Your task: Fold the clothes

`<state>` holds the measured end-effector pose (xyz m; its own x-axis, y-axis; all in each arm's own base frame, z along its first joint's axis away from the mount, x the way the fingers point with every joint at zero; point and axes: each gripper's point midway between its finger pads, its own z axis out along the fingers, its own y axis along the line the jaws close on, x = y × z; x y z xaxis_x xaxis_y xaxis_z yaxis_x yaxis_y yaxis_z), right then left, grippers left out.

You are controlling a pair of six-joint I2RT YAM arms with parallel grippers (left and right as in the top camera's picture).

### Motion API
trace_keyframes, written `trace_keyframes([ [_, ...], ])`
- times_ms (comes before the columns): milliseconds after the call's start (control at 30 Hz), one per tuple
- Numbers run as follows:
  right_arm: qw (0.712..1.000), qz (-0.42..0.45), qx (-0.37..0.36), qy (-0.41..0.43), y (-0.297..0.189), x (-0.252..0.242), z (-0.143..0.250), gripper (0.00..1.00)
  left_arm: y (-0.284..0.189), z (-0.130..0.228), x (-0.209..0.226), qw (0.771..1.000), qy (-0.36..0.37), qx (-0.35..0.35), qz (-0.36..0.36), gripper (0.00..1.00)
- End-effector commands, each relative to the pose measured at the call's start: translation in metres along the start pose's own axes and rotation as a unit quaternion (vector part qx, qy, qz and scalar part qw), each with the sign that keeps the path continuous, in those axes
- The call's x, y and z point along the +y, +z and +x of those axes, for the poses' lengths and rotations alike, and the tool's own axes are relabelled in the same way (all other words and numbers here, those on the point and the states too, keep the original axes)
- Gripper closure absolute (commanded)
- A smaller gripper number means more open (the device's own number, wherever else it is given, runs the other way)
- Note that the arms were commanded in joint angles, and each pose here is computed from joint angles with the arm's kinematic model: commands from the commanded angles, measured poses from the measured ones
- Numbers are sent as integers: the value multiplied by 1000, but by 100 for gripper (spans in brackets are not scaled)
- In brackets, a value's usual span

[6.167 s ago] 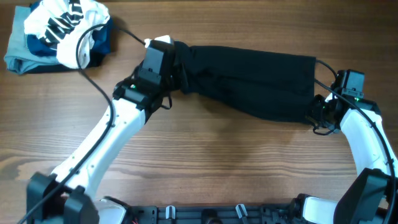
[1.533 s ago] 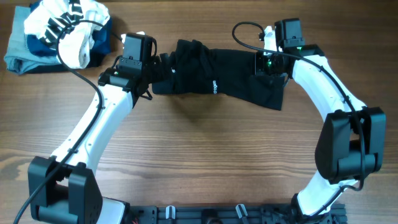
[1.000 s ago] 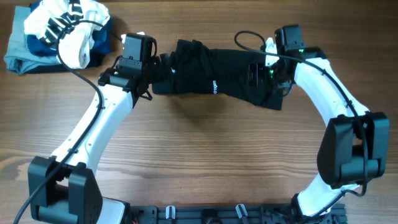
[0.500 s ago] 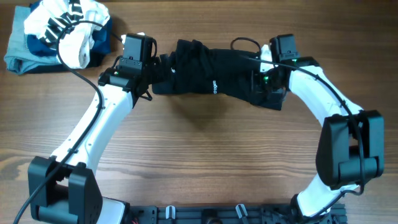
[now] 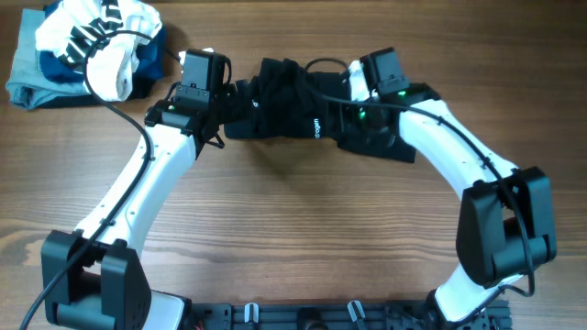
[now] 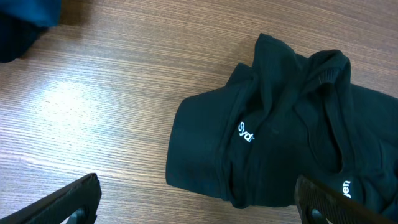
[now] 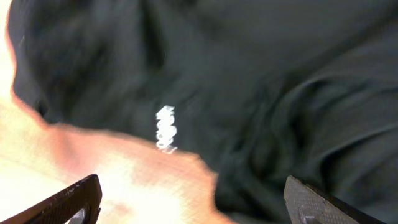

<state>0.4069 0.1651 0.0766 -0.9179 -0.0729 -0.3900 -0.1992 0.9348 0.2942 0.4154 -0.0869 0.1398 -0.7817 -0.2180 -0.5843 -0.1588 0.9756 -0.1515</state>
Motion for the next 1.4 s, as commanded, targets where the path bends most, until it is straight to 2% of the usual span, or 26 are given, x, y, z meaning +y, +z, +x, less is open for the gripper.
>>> trace_keyframes([
  [0,995,67,-64,30,-25,-43,-35,5,1,-1,0,1000,6,0,1,0],
  [67,992,81,-88,38,-30,-59,-47,5,1,-1,0,1000,6,0,2,0],
  [200,990,91,-99,47,-16,-77,-55,14,1,-1,0,1000,6,0,1,0],
  [467,984,158,-61,60,29,-114,-35,14,1,0,1,1000,6,2,1,0],
  [633,979,174,-89,62,33,-122,-47,15,1,0,1,1000,6,2,1,0],
  [767,981,157,-95,68,40,-118,-50,28,1,0,1,1000,6,2,1,0],
  [933,981,160,-79,70,54,-123,-41,31,1,0,1,1000,6,2,1,0],
  [1067,980,154,-107,65,51,-120,-55,46,1,0,1,1000,6,2,1,0],
  [1100,981,147,-110,64,50,-118,-57,53,1,0,1,1000,6,2,1,0],
  [1167,983,128,-117,62,46,-110,-63,77,1,0,1,1000,6,2,1,1],
  [1367,987,83,-124,56,41,-92,-69,94,1,0,1,1000,6,2,1,0],
])
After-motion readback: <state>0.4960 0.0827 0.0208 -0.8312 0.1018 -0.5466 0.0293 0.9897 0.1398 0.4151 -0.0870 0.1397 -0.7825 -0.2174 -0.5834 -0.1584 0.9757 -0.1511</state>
